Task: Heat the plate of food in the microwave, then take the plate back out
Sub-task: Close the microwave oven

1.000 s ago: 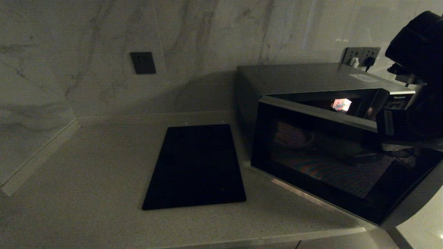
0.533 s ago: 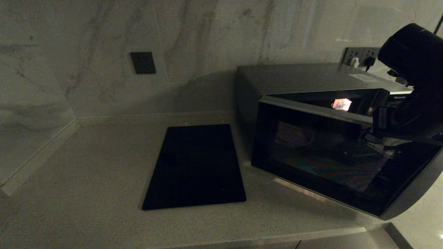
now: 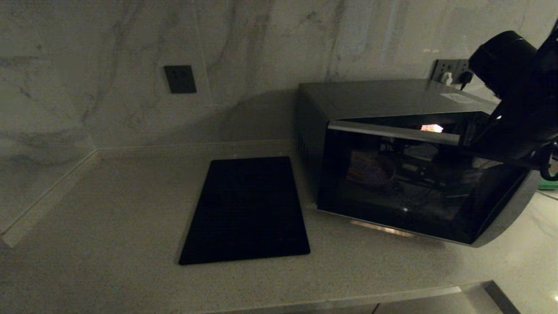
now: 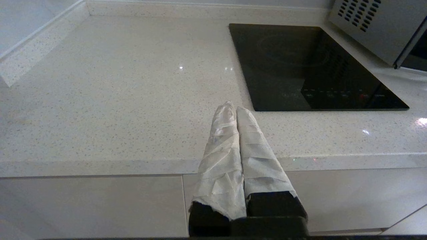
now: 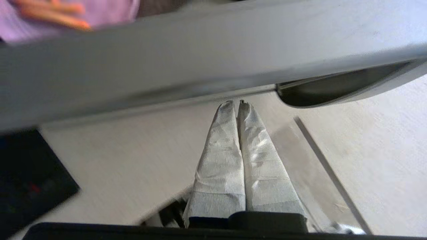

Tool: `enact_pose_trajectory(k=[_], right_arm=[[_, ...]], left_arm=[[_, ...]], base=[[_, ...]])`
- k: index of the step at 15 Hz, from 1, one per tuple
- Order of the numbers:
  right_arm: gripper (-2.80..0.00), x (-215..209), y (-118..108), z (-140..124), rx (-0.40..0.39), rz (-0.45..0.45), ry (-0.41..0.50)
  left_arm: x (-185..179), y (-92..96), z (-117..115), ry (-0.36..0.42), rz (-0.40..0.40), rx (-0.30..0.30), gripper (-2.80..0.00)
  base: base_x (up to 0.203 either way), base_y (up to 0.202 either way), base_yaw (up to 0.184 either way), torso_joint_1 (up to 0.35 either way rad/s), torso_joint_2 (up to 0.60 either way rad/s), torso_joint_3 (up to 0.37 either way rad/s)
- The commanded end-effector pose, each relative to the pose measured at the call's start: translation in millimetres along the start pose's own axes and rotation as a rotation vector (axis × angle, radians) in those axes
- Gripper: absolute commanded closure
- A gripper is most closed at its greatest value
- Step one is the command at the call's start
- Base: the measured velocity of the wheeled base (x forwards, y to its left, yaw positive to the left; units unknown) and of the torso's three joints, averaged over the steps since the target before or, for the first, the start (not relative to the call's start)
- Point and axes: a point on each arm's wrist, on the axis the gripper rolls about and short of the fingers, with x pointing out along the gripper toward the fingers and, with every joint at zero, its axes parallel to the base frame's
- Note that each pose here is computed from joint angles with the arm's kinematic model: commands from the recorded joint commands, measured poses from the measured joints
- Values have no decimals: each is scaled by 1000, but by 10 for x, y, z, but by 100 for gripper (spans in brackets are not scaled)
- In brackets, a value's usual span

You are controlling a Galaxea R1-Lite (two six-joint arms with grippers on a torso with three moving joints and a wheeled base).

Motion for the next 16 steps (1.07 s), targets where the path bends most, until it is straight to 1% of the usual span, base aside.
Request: enact_pose_trajectory(k=[1, 4, 8, 11, 16], right_arm=[[0, 79, 38, 36, 17, 0, -12], [0, 148, 39, 125, 63, 14, -52], [0, 206, 30, 172, 84, 11, -65], [0, 276, 32, 256, 123, 27, -101], [0, 366, 98, 321, 153, 65, -133]], left_arm=[[1, 0, 1, 1, 2, -1, 0], [1, 0, 1, 1, 1, -1, 0], [1, 0, 1, 1, 1, -1, 0], [1, 0, 1, 1, 1, -1, 0], [1, 0, 1, 1, 1, -1, 0]], base=[[0, 0, 0, 0, 0, 0], [0, 0, 0, 0, 0, 0], [0, 0, 0, 0, 0, 0], [0, 0, 0, 0, 0, 0], [0, 0, 0, 0, 0, 0]])
